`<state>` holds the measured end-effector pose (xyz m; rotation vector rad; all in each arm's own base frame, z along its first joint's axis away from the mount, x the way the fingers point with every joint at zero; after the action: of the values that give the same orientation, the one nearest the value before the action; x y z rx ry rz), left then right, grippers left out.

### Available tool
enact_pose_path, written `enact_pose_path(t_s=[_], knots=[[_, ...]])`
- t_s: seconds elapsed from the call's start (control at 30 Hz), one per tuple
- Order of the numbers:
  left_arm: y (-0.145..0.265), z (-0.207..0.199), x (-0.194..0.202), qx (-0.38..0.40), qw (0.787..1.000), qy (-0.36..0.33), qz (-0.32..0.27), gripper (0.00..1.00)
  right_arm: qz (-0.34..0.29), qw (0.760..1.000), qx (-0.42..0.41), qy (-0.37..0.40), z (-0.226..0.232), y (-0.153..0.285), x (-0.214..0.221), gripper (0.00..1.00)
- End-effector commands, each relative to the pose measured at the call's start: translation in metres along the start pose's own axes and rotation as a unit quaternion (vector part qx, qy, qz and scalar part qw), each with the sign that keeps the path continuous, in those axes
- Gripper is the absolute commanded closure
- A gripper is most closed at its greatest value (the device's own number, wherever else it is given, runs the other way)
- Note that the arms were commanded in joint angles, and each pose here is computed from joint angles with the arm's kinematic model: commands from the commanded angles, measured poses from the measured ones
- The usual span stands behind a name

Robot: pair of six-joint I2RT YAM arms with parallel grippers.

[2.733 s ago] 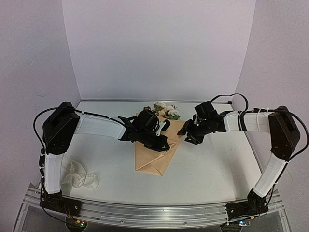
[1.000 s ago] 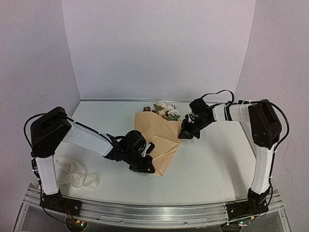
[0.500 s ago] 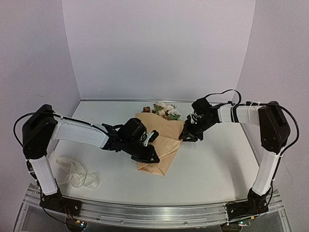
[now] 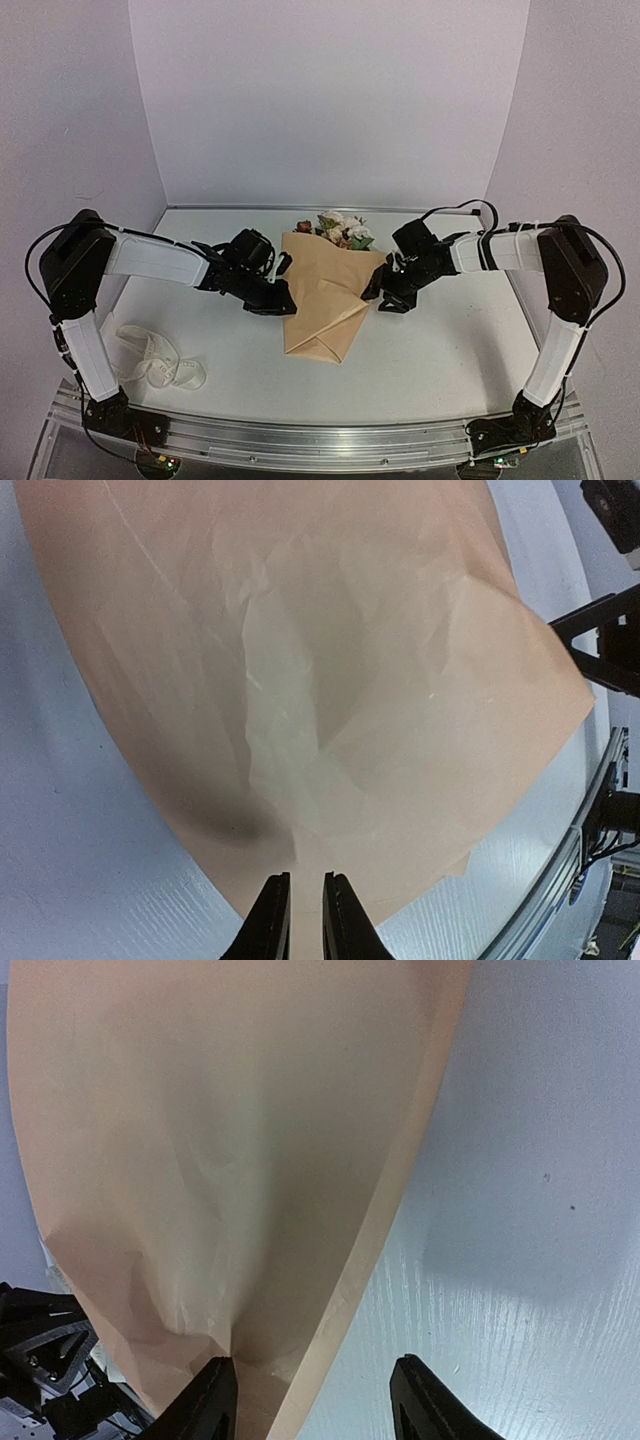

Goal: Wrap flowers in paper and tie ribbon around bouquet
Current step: Adjust the folded bouquet at the center of the board.

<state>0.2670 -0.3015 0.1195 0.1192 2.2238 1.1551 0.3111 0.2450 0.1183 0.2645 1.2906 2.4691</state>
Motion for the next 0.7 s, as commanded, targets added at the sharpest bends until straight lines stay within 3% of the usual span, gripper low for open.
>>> enact_pose_path(t_s=[0.0,0.13,0.4,0.67], knots=[[0.000,-0.005,-0.006,0.009,1.000,-0.019,-0.002,0.86,-0.026,0.999,-0.019,-0.015,0.003,0.002,0.006,0.47],[-0.003,-0.008,-0.003,0.029,0.999,-0.019,0.005,0.85,-0.045,0.998,-0.031,-0.016,0.004,0.002,0.006,0.42],[-0.006,-0.007,0.002,0.037,0.999,-0.010,0.009,0.85,-0.109,0.993,-0.024,0.041,0.009,0.051,0.012,0.29],[-0.007,-0.007,0.005,0.041,0.999,-0.007,0.012,0.85,-0.081,0.995,-0.026,0.059,0.018,0.044,0.040,0.31]])
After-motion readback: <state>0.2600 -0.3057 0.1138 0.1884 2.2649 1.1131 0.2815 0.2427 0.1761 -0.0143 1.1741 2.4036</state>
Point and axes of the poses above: each gripper's point midway between its finger pads, its own y axis back along the fingers, its own z axis along the line the jaws close on, x = y × z, the point moved 8 cm from there along y, back along the fingers, and after that the axes turned 12 degrees about -y, right-handed, at the moved point
